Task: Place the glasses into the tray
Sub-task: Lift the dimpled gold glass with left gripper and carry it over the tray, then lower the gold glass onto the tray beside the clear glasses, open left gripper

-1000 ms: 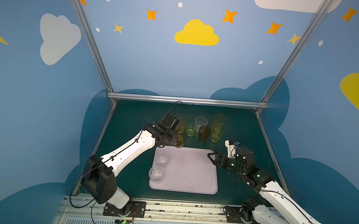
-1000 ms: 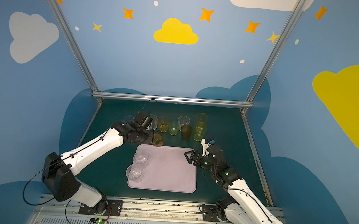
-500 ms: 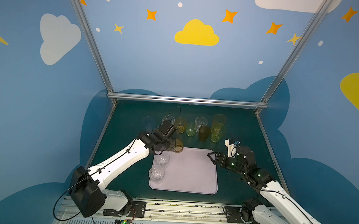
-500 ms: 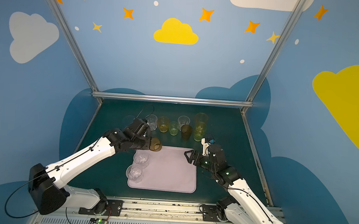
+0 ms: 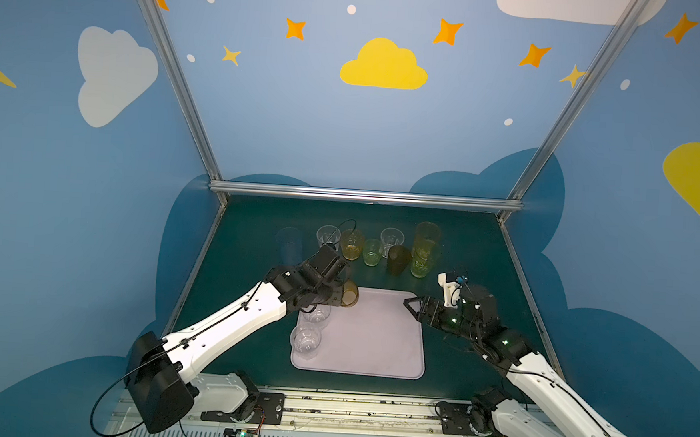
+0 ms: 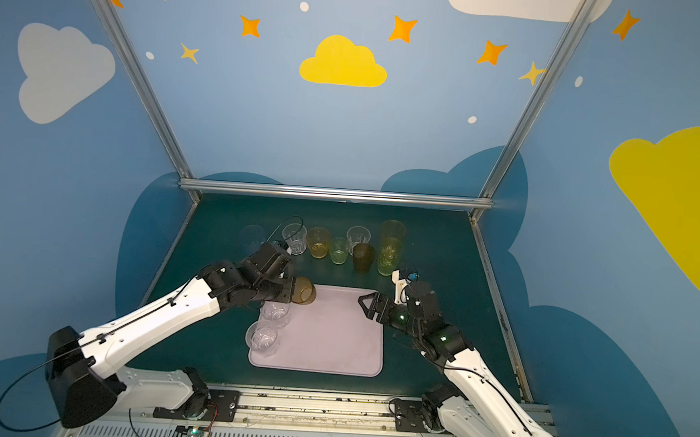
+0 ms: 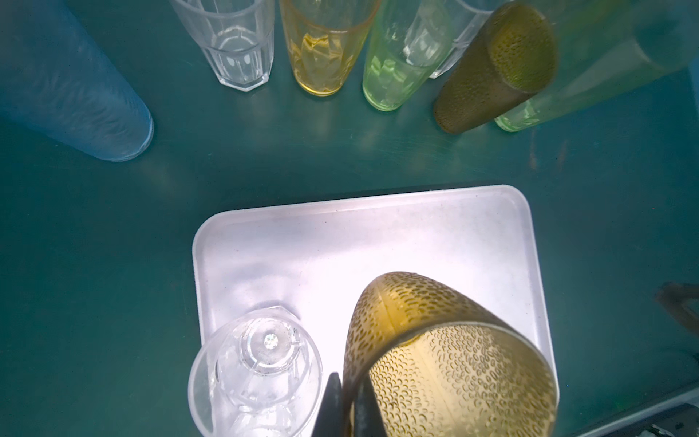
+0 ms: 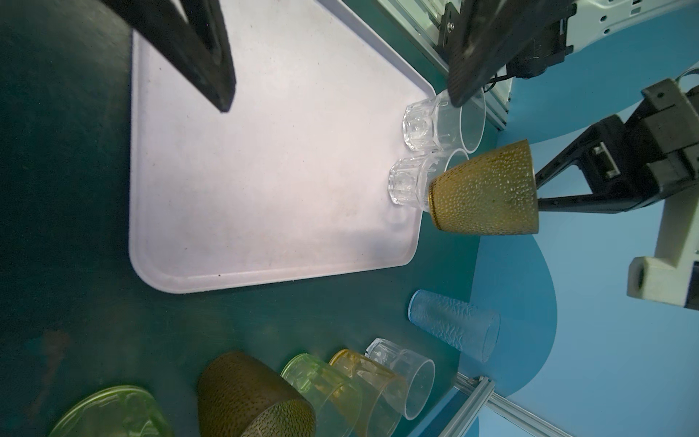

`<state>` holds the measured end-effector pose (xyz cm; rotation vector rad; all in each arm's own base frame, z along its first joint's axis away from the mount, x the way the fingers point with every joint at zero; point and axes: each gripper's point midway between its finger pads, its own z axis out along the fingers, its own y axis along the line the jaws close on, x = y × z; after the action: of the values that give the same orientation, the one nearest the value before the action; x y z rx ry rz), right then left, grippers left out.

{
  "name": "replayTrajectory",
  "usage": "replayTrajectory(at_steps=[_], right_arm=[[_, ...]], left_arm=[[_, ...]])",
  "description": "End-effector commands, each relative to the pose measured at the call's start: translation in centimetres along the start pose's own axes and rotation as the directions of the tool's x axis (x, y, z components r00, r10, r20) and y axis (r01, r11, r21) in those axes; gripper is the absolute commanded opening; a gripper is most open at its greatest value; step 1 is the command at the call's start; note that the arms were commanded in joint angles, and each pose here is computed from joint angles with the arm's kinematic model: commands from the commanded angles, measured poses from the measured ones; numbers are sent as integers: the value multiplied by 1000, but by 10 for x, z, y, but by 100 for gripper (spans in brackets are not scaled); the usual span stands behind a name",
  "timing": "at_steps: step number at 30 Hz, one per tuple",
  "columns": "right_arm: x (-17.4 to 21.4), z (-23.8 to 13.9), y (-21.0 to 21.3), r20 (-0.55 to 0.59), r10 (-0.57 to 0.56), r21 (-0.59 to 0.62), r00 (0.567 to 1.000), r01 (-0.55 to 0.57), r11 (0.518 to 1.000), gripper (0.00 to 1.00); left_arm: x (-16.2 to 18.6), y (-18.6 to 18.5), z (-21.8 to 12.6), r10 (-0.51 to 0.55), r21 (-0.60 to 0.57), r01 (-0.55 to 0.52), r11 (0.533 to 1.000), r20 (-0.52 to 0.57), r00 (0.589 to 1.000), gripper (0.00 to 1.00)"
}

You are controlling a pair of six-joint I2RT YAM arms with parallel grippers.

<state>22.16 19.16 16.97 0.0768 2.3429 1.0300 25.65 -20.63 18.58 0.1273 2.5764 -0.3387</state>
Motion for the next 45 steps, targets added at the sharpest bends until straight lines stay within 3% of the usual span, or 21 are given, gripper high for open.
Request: replayTrajectory(at_steps=[1,17,27,45], right_arm=[[1,-1,0,7,11,-16,1000,-11,1000,87],[1,4,2,2,14,-29,1000,-14,999,87],[0,4,2,4,16,-29,1000,-16,999,87],[1,6,-3,4,21,-15,1000,-21,1000,87]], left_arm=[[7,5,-6,-5,-23,5,1000,8,1000,4],[46,15,-9,-10,-59,8,998,-25,1000,4],[57,2,-7,21,-40,-23,999,-61,998,4],[98,1,5,53,-73,-67,995,-179,982,4]])
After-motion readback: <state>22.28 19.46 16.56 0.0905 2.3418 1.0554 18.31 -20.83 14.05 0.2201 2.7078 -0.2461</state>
